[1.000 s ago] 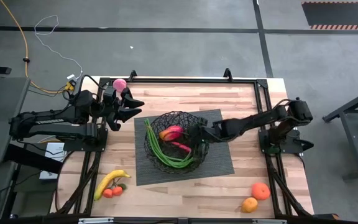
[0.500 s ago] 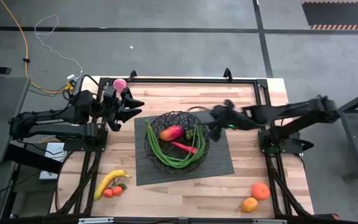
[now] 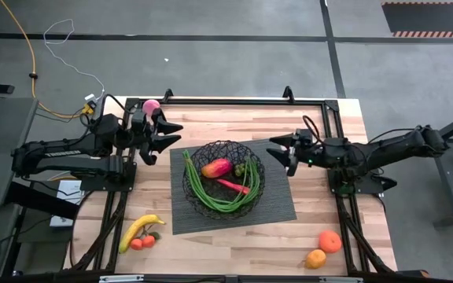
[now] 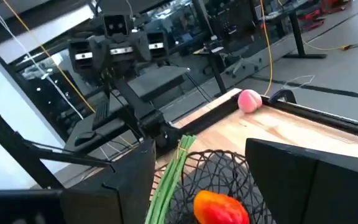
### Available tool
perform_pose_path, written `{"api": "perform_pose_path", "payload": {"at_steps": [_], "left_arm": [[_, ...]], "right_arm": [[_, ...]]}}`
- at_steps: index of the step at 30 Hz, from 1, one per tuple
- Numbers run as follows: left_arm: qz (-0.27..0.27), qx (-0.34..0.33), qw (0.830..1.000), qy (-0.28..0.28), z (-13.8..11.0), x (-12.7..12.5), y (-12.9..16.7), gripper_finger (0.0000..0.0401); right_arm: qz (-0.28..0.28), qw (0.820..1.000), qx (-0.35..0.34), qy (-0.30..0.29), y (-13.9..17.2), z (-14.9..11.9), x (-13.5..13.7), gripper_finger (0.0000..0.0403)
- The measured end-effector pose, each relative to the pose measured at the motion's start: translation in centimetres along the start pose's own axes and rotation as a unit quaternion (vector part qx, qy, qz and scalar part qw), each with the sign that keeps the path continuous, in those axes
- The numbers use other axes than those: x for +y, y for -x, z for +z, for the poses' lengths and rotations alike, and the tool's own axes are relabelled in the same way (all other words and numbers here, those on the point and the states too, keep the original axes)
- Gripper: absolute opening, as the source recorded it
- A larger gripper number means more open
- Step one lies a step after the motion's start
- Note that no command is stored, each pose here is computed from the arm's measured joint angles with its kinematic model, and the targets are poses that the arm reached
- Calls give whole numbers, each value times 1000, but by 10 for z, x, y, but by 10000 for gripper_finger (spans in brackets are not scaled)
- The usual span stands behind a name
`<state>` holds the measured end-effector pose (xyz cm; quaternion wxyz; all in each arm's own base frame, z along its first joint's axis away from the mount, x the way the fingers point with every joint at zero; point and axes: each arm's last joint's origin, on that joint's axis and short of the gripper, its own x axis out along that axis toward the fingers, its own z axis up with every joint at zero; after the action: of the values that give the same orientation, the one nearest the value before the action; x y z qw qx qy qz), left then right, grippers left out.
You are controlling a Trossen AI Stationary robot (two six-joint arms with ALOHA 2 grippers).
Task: Build produce basket
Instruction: Put the yellow banana into the black mesh basket
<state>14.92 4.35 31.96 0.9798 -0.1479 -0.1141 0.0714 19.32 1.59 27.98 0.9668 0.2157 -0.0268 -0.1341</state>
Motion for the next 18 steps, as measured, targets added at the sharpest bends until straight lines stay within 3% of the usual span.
{"api": "perform_pose_path", "payload": {"at_steps": [9, 18], "left_arm": [[-2, 2, 1000, -13, 0, 0, 0, 192], [-6, 12, 1000, 9, -3, 1, -2, 271]], "right_arm": [[1, 1000, -1, 11, 0, 1, 1, 231], [1, 1000, -1, 11, 0, 1, 1, 231]]}}
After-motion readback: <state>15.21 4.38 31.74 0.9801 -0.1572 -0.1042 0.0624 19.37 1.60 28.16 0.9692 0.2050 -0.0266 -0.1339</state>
